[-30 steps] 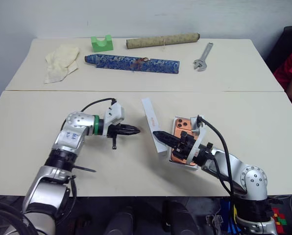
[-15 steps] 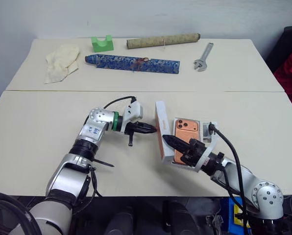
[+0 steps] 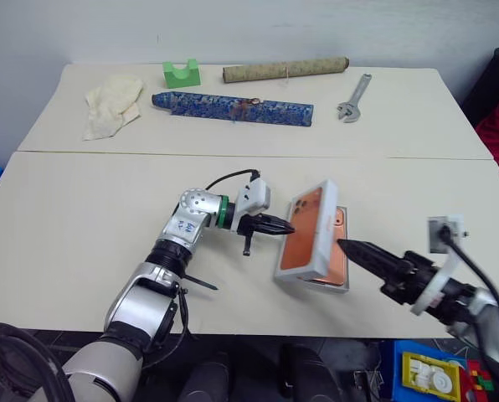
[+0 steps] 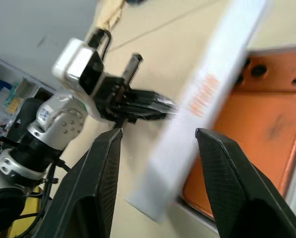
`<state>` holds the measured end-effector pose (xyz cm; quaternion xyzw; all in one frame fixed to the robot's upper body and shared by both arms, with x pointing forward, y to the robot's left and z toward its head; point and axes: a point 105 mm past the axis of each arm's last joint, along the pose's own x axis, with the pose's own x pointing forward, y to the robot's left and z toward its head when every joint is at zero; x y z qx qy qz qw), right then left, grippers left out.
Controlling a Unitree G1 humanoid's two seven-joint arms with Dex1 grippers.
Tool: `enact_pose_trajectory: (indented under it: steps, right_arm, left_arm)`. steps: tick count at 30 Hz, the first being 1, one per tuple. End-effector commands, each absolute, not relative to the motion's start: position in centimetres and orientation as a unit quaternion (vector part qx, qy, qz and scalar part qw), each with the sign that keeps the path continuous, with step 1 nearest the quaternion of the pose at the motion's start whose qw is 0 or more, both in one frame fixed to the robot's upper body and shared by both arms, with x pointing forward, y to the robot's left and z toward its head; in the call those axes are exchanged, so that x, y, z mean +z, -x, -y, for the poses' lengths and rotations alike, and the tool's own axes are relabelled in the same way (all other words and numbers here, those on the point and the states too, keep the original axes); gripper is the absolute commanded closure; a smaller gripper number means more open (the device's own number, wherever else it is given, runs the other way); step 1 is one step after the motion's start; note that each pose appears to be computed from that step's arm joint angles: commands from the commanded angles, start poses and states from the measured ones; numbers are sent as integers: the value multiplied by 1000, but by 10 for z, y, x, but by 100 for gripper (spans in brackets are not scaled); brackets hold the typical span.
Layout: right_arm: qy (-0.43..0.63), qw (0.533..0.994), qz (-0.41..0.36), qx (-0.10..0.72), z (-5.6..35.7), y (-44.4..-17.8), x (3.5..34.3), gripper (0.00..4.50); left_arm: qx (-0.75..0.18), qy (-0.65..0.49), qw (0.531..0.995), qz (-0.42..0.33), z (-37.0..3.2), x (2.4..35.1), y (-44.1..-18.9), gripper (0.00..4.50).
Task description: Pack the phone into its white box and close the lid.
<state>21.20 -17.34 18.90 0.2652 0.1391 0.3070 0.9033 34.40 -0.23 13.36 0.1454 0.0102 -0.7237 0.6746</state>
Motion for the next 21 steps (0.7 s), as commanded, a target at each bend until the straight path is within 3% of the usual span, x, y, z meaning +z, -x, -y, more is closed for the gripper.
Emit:
enact_pose_trajectory:
  steps: [1,6,11,21]
  right_arm:
    - [-205,907,-129,345,170,-203,195,274]
    - [-96,914,-168,358,162,-209,169,447]
    - [-20,914,-185,360,162,-213,151,447]
    - [21,918,-175,355,165,-213,150,447]
  left_arm:
    - [-719,-146,679,34,14,156,-348,450]
    - [-717,-129,684,26,-11,181,-355,450]
    - [-709,-219,668,-47,-38,146,-359,450]
    - [-740,-218,634,-43,21,124,-345,450]
